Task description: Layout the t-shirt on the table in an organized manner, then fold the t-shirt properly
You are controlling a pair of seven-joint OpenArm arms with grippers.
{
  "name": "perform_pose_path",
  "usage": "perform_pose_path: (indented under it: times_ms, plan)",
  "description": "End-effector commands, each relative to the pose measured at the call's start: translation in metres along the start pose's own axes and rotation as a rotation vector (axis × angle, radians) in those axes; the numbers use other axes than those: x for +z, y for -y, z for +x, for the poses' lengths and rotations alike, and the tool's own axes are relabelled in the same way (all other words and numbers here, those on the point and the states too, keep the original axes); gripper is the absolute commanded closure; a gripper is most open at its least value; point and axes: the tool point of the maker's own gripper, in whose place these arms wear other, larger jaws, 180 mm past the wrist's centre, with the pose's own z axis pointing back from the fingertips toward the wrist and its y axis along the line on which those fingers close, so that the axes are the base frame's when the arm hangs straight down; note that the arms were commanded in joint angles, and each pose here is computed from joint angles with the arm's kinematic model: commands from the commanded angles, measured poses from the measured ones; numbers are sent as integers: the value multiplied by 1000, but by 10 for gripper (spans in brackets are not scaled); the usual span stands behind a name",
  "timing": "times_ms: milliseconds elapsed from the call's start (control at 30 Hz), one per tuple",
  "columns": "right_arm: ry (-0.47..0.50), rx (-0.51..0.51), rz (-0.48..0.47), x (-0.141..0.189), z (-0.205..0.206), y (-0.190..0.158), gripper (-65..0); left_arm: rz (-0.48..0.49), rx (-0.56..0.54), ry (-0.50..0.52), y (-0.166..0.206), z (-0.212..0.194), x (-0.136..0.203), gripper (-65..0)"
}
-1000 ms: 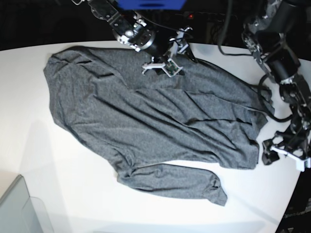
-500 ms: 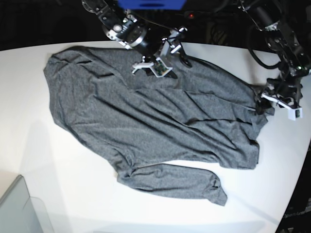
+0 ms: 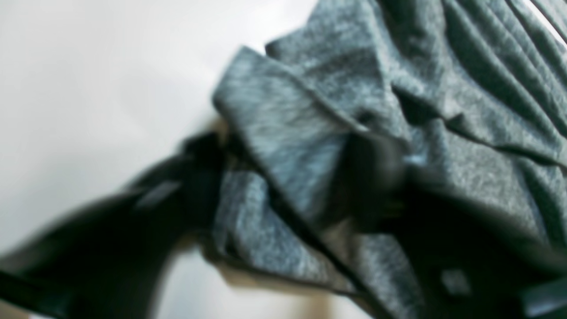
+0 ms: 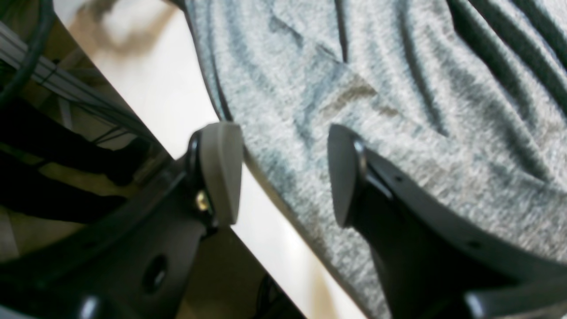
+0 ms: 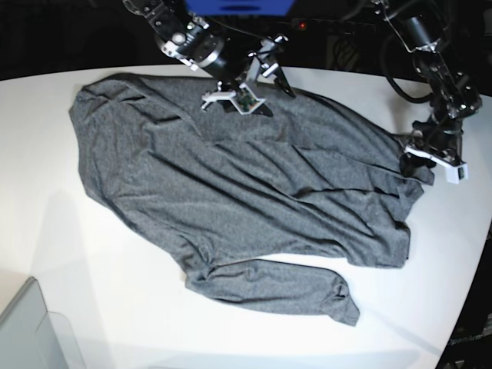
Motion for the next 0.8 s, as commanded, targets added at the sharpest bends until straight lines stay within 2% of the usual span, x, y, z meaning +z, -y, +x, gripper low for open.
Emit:
perform_pose_path:
  times_ms: [0, 33, 133, 467, 767]
  plan:
    - [49, 4, 5, 2, 13, -1, -308, 11, -11, -70, -3, -14, 0, -238]
    - [52, 10, 5, 4, 14, 0, -308, 14, -15, -70, -6, -13, 1, -164]
    - [70, 15, 7, 6, 21, -1, -308, 25, -22, -83, -12, -16, 5, -1]
    - [73, 52, -14, 17, 24, 13, -308, 67, -148, -45, -16, -13, 49, -2]
    - [48, 7, -181, 37, 11, 67, -308, 173, -66, -27, -60, -15, 69, -2]
